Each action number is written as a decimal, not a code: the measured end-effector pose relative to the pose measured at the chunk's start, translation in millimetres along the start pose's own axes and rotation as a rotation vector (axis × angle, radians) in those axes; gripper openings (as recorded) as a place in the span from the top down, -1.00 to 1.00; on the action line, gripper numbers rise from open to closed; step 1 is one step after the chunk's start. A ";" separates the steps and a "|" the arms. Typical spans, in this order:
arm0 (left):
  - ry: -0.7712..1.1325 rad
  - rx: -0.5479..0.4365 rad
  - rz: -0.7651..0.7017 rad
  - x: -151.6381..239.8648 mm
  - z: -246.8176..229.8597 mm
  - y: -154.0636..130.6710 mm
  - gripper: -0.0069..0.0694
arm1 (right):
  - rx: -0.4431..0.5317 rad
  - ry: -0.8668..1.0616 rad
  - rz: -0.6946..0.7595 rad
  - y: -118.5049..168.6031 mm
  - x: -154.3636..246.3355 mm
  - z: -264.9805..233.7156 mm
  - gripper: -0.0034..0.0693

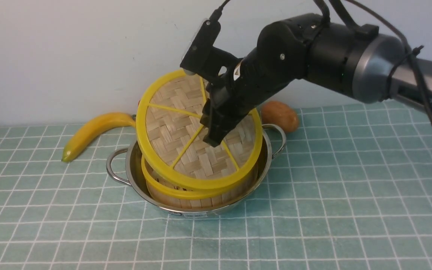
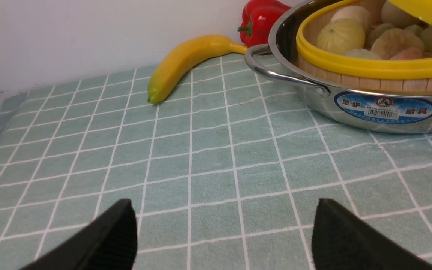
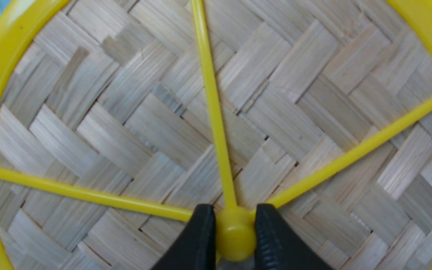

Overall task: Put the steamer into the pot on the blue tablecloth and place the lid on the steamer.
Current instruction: 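Place the bamboo steamer lid onto the steamer basket in the pot with the right gripper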

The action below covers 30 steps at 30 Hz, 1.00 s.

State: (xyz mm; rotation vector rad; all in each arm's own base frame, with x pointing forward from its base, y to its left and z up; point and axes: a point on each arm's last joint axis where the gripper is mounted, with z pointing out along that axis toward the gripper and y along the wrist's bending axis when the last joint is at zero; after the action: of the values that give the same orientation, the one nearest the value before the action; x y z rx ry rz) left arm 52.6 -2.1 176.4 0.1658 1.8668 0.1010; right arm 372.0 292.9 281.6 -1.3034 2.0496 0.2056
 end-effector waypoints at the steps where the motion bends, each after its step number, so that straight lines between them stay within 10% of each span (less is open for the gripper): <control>1: 0.000 0.000 0.000 0.0 0.0 0.0 -0.70 | 0.001 -0.002 0.000 0.0 1.0 4.5 0.50; 30: 0.000 0.000 0.000 0.0 0.0 0.0 -0.70 | 0.005 -0.023 -0.095 6.2 0.4 23.4 0.50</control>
State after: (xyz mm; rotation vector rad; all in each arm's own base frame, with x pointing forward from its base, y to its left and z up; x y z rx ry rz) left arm 52.6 -2.1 176.4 0.1658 1.8668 0.1010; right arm 377.4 306.7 262.4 -1.3860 1.9625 0.1717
